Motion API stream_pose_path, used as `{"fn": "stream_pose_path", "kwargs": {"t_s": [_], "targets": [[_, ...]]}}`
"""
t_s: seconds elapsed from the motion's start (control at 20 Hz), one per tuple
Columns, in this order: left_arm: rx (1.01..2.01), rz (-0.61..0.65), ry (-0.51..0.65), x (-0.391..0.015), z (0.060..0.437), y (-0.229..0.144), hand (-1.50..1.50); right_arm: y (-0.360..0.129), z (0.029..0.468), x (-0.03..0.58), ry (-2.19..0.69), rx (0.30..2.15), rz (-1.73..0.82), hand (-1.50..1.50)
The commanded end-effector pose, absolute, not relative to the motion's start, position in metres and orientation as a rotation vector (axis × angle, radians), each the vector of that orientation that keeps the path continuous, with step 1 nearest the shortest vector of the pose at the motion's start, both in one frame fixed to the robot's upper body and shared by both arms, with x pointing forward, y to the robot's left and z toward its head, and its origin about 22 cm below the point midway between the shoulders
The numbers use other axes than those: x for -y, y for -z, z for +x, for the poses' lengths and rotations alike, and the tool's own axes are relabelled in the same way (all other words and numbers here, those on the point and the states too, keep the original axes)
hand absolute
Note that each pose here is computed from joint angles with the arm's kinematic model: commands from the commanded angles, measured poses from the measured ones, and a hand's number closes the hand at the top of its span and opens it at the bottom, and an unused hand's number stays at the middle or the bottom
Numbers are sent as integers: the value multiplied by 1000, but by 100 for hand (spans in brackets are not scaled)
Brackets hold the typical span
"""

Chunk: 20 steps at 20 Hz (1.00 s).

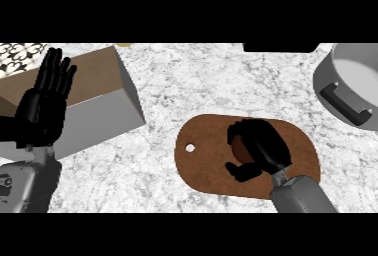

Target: Pick the cupcake from the cutting board and place it in the pot

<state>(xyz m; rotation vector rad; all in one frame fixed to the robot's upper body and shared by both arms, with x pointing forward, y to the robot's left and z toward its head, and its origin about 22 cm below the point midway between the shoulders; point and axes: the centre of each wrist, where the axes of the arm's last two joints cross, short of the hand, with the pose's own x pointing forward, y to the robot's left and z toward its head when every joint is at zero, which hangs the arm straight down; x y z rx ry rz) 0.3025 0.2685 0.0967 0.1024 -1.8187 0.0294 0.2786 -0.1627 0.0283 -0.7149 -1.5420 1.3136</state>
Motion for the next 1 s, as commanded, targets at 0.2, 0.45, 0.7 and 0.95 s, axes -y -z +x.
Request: {"fn": "stream_pose_path", "kwargs": {"t_s": [0.2,0.45,0.7,0.95], "targets": [[1807,34,22,-250,307,-97,0,-88,357,129,-804,1295,-1116,150],[1797,32,25,-250,307,-94,0,-132,394,128,-550,1177,-1436,150],[1787,74,6,-262,314,-96,0,-170,418,125,-290,1178,-1638,150],[1782,77,-36,-265,301,-88,0,-171,434,148,-174,1127,-1780,150]]}}
